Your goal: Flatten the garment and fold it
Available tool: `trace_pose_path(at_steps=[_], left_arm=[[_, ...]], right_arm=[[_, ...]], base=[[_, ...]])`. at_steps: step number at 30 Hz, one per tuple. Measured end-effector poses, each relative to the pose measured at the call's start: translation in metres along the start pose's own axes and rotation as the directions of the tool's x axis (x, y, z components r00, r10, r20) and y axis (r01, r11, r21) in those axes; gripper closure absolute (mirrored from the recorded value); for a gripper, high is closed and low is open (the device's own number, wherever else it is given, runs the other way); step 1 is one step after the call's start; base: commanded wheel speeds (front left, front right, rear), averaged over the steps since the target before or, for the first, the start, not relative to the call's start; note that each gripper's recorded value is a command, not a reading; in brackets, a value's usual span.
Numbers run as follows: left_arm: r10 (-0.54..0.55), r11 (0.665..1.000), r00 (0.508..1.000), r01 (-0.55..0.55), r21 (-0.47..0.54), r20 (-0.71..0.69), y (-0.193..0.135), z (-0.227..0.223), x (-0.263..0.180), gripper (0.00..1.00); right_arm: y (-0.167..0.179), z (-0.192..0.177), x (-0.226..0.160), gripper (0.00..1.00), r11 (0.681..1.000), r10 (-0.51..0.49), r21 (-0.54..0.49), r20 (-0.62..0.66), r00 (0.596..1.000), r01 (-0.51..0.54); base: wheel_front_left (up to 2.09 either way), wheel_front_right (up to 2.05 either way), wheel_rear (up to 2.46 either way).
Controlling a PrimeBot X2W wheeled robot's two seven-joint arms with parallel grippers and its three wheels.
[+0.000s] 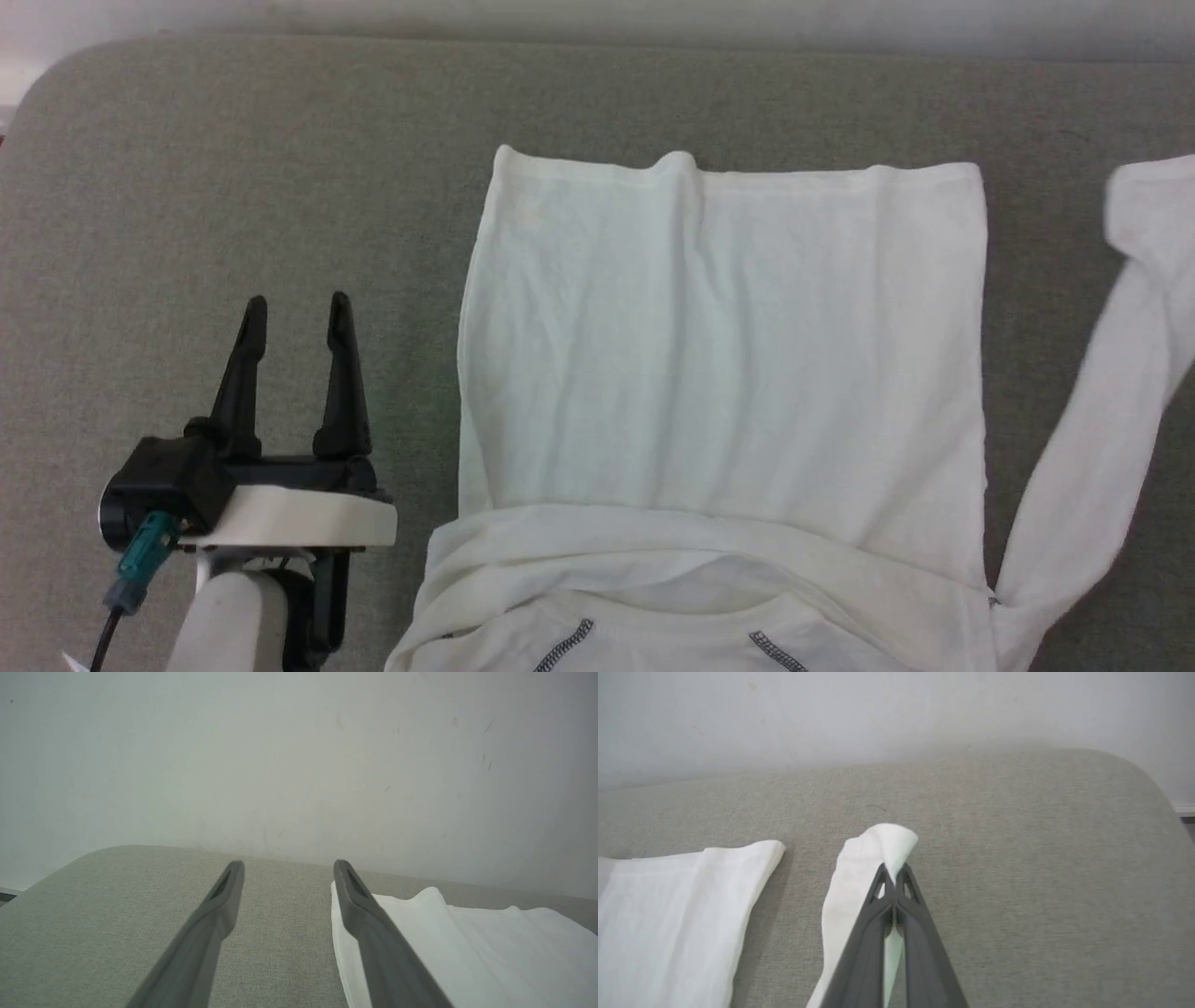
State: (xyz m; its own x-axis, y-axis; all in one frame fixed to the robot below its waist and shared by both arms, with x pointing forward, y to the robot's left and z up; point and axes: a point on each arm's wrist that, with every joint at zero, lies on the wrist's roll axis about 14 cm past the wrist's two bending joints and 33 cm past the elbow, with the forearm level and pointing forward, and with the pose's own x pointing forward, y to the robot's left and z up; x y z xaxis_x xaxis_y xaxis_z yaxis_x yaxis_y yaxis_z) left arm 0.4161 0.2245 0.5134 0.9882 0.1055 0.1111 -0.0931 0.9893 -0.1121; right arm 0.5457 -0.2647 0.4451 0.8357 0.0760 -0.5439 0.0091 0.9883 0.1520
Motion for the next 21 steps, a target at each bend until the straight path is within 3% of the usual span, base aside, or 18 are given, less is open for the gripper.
trace_pose_path(at_steps=[6,13,16,21], left_arm=[[-0.016,1.0,1.0,0.016,-0.014,0.008,-0.005,0.005,-0.01,0.0],[-0.042,0.999,0.999,0.043,-0.026,0.026,-0.014,0.013,-0.014,0.0],[-0.052,0.998,0.998,0.053,-0.029,0.029,-0.016,0.015,-0.018,0.0],[-0.051,0.998,0.998,0.052,-0.027,0.033,-0.015,0.019,-0.028,0.0]], right_arm=[[-0.096,0.025,-0.068,1.0,0.978,-0.206,0.062,0.123,0.971,0.2],[-0.176,0.022,-0.147,1.0,0.91,-0.406,0.185,0.226,0.885,0.371],[-0.182,0.018,-0.163,1.0,0.898,-0.424,0.238,0.251,0.87,0.369],[-0.133,0.048,-0.171,1.0,0.938,-0.286,0.308,0.424,0.86,0.16]], base=[[0.0,0.0,0.0],[0.0,0.0,0.0],[0.0,0.0,0.0],[0.0,0.0,0.0]])
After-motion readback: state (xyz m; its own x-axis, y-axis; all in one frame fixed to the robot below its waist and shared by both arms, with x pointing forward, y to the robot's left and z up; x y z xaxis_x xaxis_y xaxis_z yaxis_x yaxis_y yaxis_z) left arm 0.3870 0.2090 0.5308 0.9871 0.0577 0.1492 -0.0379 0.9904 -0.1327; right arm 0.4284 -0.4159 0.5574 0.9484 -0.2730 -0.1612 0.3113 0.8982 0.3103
